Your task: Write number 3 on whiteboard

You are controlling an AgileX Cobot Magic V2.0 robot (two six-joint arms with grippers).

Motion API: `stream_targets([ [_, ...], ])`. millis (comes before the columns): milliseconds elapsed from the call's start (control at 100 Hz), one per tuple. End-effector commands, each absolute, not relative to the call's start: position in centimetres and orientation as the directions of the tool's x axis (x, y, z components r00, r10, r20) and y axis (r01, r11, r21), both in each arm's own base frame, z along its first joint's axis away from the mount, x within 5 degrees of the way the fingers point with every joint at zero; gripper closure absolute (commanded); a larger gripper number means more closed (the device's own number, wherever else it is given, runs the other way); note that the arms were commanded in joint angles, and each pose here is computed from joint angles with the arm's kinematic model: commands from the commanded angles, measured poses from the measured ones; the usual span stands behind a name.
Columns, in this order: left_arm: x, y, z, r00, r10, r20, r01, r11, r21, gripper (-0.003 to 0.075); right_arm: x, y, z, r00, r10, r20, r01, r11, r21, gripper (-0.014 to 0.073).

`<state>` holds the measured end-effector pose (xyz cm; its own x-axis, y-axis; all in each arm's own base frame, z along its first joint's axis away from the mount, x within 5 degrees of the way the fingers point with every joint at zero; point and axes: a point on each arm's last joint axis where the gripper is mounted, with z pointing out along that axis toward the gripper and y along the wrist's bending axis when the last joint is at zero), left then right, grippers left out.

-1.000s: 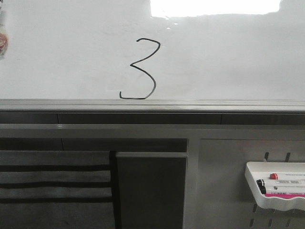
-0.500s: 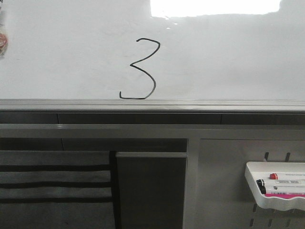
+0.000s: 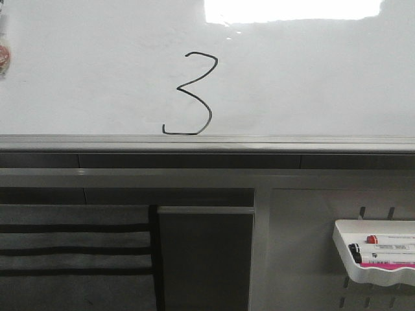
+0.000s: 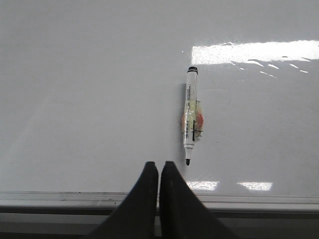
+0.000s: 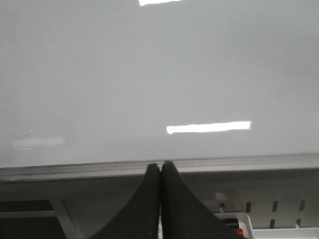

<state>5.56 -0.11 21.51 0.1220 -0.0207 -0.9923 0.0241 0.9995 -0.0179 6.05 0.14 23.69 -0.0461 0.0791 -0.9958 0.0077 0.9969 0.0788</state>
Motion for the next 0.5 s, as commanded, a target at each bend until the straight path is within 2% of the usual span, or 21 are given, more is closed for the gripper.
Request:
stream_targets([
  [0, 5.2, 0.0, 22.0, 0.212, -0.042, -0.976, 0.025, 0.999, -0.038, 0.0741, 5.7, -0.2, 23.5, 0.086, 0.114, -0.990, 0.042, 0.992, 0.118, 0.0664],
  [170, 5.2, 0.0, 22.0, 0.212, -0.042, -0.976, 0.025, 0.999, -0.038, 0.0741, 5.6, -0.6, 20.8, 0.140, 0.144, -0.980, 0.070, 0.986, 0.155, 0.0664],
  [490, 5.2, 0.0, 22.0, 0.210, -0.042, -0.977, 0.024, 0.999, -0.038, 0.0741, 5.6, -0.6, 20.6, 0.130, 0.147, -0.981, 0.068, 0.985, 0.156, 0.0664],
])
